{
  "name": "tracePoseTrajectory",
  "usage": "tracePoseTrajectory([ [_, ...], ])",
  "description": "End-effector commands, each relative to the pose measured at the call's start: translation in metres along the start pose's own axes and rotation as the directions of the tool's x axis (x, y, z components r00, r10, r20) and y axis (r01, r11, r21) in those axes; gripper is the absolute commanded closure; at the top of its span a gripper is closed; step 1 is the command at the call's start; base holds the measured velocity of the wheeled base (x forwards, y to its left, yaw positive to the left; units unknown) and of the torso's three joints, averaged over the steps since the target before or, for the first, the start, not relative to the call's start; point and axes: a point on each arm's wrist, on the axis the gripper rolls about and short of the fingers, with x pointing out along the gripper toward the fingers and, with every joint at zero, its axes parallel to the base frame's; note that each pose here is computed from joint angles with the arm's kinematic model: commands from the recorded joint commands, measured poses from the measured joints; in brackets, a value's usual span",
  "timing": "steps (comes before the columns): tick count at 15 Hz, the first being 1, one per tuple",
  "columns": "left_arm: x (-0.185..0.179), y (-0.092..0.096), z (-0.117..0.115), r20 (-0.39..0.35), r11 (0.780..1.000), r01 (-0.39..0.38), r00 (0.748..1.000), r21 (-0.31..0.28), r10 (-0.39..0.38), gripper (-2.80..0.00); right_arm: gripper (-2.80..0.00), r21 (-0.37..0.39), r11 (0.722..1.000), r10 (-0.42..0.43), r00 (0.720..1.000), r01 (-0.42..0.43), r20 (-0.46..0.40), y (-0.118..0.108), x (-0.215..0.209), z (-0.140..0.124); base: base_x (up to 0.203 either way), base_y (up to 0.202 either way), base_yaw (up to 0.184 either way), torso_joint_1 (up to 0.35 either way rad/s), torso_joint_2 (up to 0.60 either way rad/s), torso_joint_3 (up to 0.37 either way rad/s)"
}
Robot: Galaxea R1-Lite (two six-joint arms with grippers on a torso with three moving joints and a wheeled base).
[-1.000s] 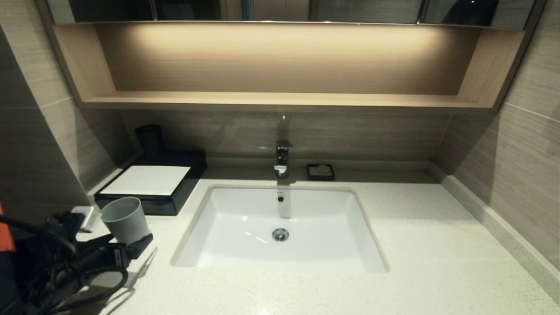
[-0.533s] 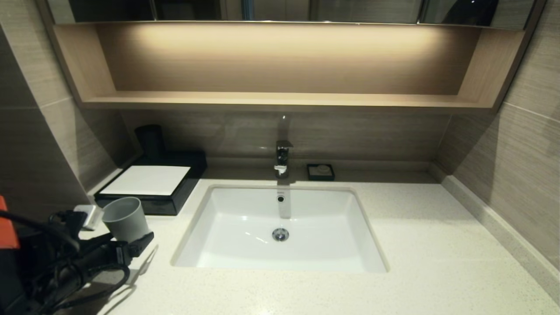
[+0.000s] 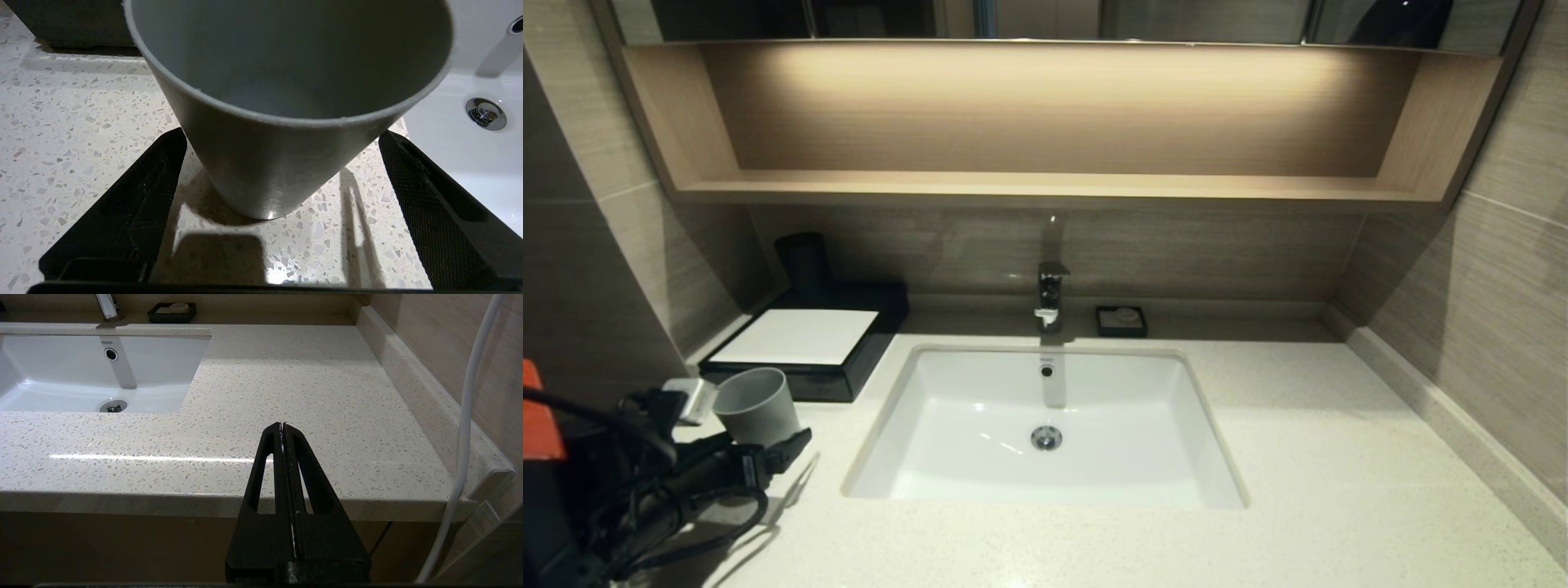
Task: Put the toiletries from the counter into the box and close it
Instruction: Pick up the cup
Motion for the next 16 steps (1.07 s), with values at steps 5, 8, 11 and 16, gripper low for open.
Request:
tracePoseTrajectory([
  [5,0.006,0.002,0.002,0.017,1.0,0.0,1.0,0.003,0.0,-2.8,0.0,0.0,1.0,0.0,1.0,0.0,-0.001,0.0,0.0,0.0,0.0,0.0,0.0,0.0,0.0,0.0],
  [8,0.008,0.003,0.003,0.026,1.0,0.0,1.0,0.001,0.0,-2.8,0.0,0.0,1.0,0.0,1.0,0.0,0.001,0.0,0.0,0.0,0.0,0.0,0.0,0.0,0.0,0.0],
  [11,0.01,0.002,0.004,0.031,1.0,0.005,1.0,-0.011,-0.004,-2.8,0.0,0.0,1.0,0.0,1.0,0.0,-0.001,0.0,0.0,0.0,0.0,0.0,0.0,0.0,0.0,0.0],
  [16,0.014,0.003,0.005,0.038,1.0,0.005,0.999,-0.015,-0.005,-2.8,0.0,-0.001,1.0,0.0,1.0,0.0,-0.001,0.0,0.0,0.0,0.0,0.0,0.0,0.0,0.0,0.0],
])
